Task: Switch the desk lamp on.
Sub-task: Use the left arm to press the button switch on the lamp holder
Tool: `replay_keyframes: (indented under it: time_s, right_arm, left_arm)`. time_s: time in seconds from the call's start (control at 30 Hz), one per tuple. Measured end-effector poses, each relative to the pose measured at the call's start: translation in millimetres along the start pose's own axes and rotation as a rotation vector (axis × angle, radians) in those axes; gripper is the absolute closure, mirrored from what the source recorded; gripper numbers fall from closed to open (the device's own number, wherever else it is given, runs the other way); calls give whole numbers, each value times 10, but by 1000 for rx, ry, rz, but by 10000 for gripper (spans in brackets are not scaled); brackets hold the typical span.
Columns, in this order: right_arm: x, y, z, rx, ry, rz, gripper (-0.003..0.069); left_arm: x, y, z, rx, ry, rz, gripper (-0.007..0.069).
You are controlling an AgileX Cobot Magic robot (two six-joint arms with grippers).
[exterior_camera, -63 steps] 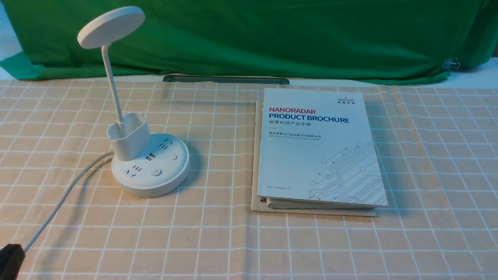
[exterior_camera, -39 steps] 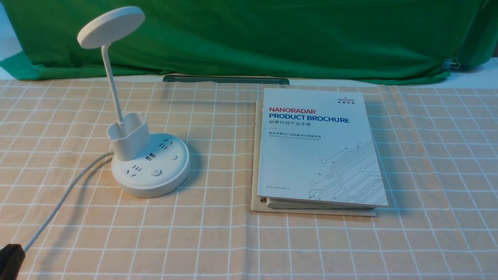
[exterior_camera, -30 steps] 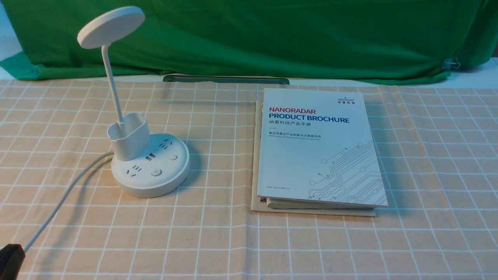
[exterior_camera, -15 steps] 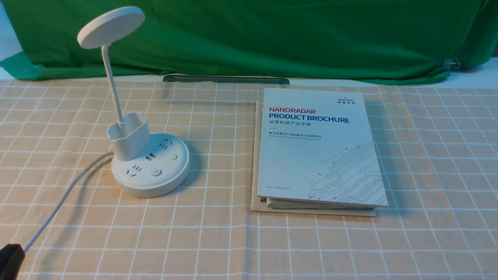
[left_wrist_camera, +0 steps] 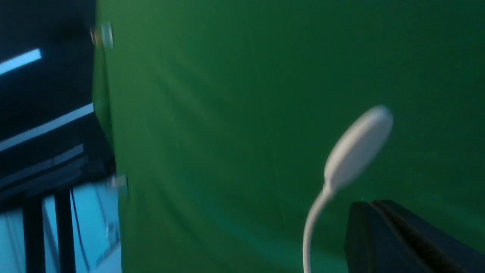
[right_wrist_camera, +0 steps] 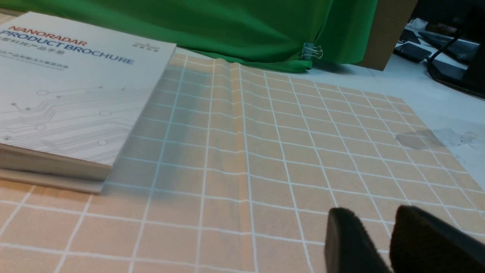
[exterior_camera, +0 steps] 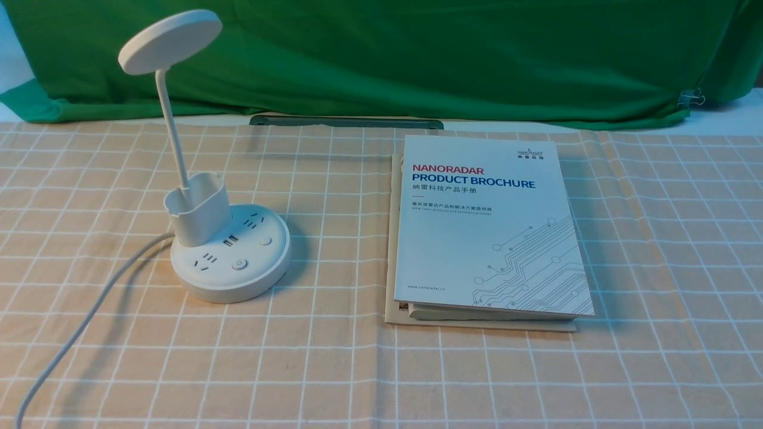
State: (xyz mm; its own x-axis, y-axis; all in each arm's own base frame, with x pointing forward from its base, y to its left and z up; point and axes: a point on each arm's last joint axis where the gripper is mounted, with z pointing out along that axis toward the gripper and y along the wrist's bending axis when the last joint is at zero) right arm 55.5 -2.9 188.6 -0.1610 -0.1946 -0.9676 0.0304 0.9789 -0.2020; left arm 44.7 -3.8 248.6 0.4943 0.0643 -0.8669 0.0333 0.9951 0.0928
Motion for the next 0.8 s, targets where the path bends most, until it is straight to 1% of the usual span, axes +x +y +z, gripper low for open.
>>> replay_keyframes:
  time_s: [0.07,0.13,0.17,0.23,0.3,0.37,0.43,0.47,0.5,0.53,0.57,0.6,0.67,0.7,0.73,0.77,0.8]
  right_arm:
    - [0,0,0,0,0,0,418]
    - [0,0,0,0,0,0,418]
    - [0,0,0,0,0,0,418]
    - [0,0,0,0,0,0,418]
    - [0,0,0,0,0,0,418]
    - [0,0,0,0,0,0,418]
    - [0,0,0,0,0,0,418]
    - [0,0,0,0,0,0,418]
    - [0,0,0,0,0,0,418]
    - [0,0,0,0,0,0,418]
    - [0,0,0,0,0,0,418]
    - [0,0,0,0,0,0,418]
    - [0,0,0,0,0,0,418]
    - [0,0,0,0,0,0,418]
    - [0,0,0,0,0,0,418]
    - [0,0,0,0,0,0,418]
    - [0,0,0,0,0,0,418]
  left_arm:
    - [-158,17,-14,-15,-175,-40,624]
    - [-231,25,-30,-17,-257,-80,624]
    - [-327,35,-62,-11,-370,-153,624]
    - [-423,45,-55,10,-409,-256,624]
    - [-567,45,14,35,-355,-308,624]
    - [-813,62,126,42,-226,-332,624]
    - [-962,88,284,19,-50,-329,624]
    - [-1006,106,398,-3,88,-325,624]
    - [-978,108,477,-13,163,-322,624]
    - [-923,110,576,-28,276,-323,624]
    - [-898,108,616,-31,304,-326,624]
    - [-700,87,753,-49,469,-355,624]
    - [-415,39,886,-70,675,-424,624]
    - [-381,29,895,-73,704,-441,624]
    - [-242,-2,955,-76,795,-463,624]
    - [-48,-67,1017,-58,931,-496,624]
    - [84,-116,1055,-34,1018,-510,624]
